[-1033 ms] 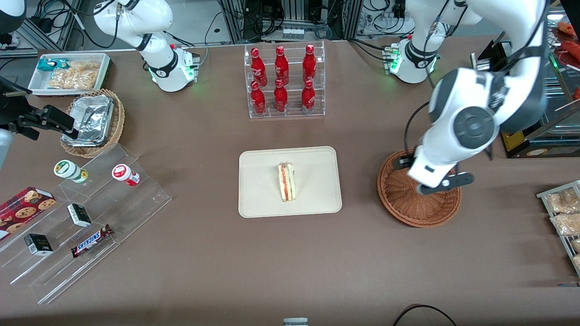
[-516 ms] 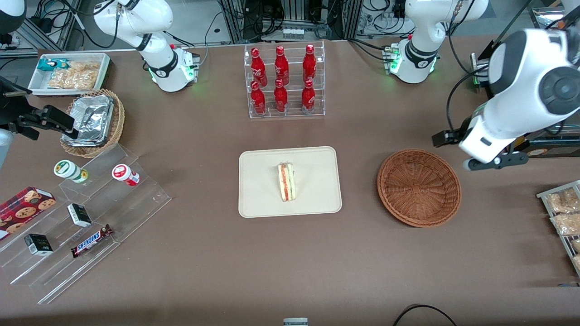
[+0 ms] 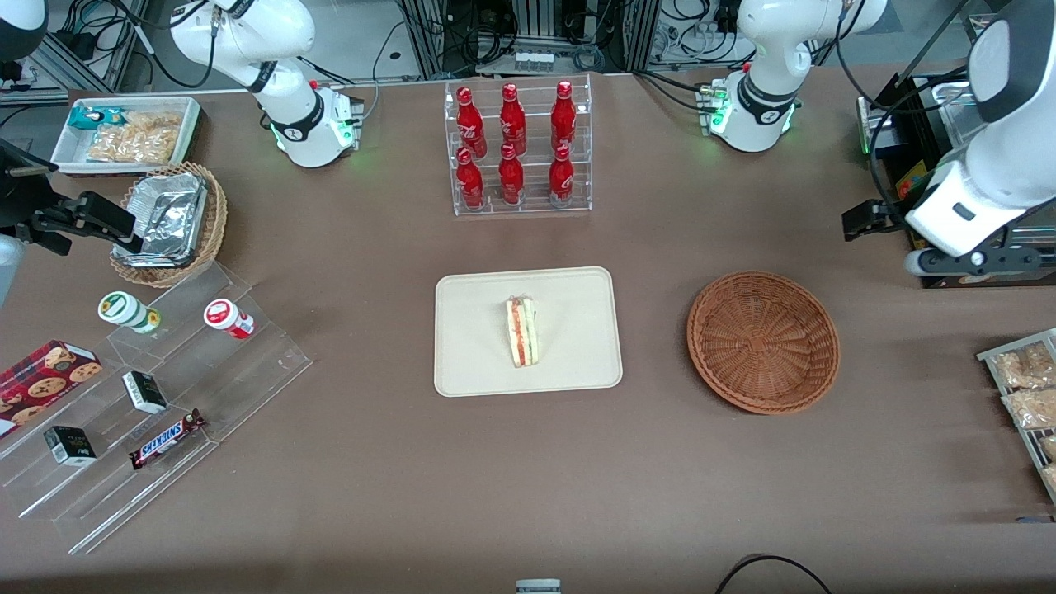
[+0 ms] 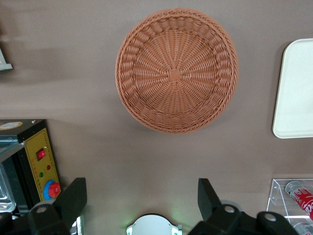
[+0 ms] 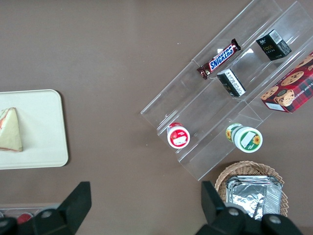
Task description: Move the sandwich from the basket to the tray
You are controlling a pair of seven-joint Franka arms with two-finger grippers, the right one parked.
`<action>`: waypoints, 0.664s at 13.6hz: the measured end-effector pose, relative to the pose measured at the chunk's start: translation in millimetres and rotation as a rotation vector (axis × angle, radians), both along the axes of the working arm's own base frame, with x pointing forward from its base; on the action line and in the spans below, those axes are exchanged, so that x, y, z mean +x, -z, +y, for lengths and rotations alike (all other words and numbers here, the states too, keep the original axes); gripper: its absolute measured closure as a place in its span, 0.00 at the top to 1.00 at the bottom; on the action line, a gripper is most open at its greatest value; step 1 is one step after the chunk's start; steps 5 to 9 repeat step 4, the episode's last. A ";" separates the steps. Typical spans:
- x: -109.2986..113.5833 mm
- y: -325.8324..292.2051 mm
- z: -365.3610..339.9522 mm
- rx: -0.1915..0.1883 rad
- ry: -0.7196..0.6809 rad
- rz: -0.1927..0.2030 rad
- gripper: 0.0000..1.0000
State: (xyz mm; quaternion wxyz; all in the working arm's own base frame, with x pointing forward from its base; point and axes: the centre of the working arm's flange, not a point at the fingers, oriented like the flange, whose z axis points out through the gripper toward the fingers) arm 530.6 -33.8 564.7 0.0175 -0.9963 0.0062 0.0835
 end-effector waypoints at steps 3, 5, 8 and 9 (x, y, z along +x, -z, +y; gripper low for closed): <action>-1.5 -19.5 10.0 -0.005 0.015 -0.016 1.00; -1.8 -22.1 13.5 -0.006 0.016 -0.016 1.00; -1.8 -22.1 13.5 -0.006 0.016 -0.016 1.00; -1.8 -22.1 13.5 -0.006 0.016 -0.016 1.00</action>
